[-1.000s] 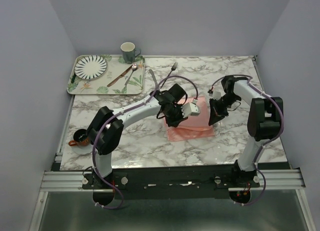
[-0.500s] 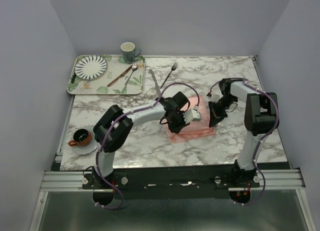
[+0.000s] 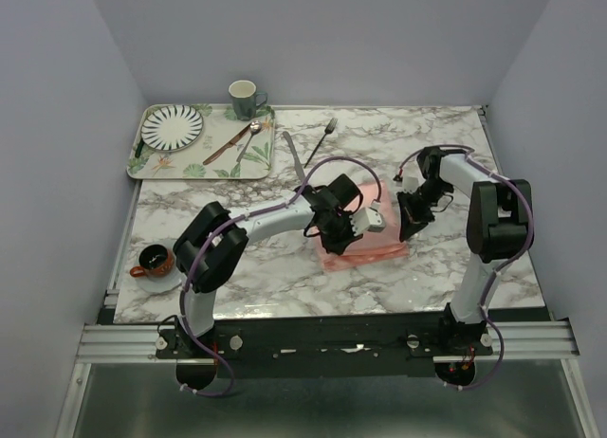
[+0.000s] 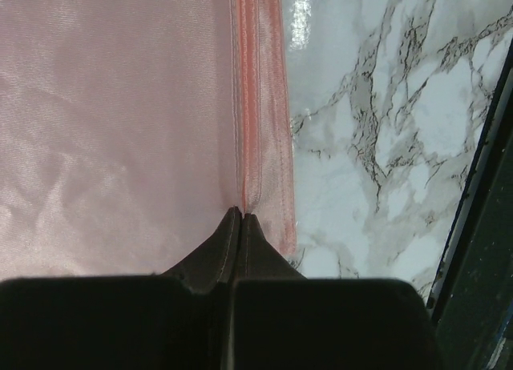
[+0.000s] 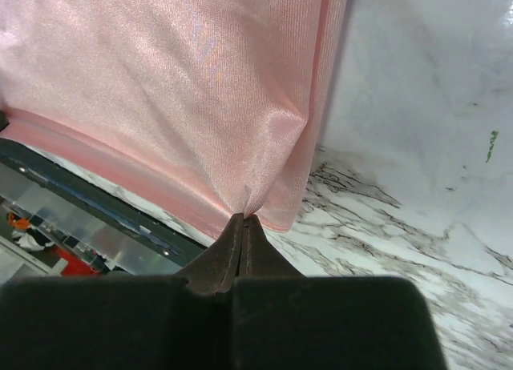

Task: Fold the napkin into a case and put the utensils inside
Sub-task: Fold the square-folded napkin at the center of the board.

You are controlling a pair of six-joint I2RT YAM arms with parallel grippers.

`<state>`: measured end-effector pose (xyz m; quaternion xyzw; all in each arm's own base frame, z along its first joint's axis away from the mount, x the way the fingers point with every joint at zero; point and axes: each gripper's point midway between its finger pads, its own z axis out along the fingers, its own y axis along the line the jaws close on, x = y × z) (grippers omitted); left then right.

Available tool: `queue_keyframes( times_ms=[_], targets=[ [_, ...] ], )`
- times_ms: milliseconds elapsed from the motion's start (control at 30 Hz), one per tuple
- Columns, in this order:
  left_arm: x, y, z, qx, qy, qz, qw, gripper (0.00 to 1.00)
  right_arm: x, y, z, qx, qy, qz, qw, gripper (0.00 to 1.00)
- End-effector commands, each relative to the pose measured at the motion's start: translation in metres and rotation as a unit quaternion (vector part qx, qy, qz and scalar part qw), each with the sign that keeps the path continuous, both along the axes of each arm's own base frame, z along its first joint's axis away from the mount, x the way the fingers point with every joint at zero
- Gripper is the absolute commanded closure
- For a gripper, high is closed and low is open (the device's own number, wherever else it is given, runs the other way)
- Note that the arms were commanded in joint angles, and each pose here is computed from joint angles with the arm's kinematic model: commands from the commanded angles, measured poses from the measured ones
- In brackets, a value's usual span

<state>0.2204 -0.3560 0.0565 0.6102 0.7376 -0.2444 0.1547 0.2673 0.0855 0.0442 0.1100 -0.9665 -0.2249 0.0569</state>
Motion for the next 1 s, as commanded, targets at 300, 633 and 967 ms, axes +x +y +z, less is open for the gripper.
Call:
queue_keyframes(
  times_ms=[300, 633, 967],
  targets=[
    [-0.018, 0.002, -0.017, 0.007, 0.025, -0.007, 1.0, 1.0, -0.01, -0.019, -0.024, -0.048, 0.022, 0.018, 0.998, 0.94],
    [-0.019, -0.003, 0.004, -0.016, 0.02, -0.012, 1.0, 0.58, -0.007, -0.02, -0.019, -0.052, 0.019, 0.021, 0.998, 0.71],
    [0.034, 0.012, 0.089, -0.107, -0.015, 0.094, 0.99, 0.18, -0.007, -0.012, -0.004, -0.024, 0.011, 0.019, 0.999, 0.51]
  ],
)
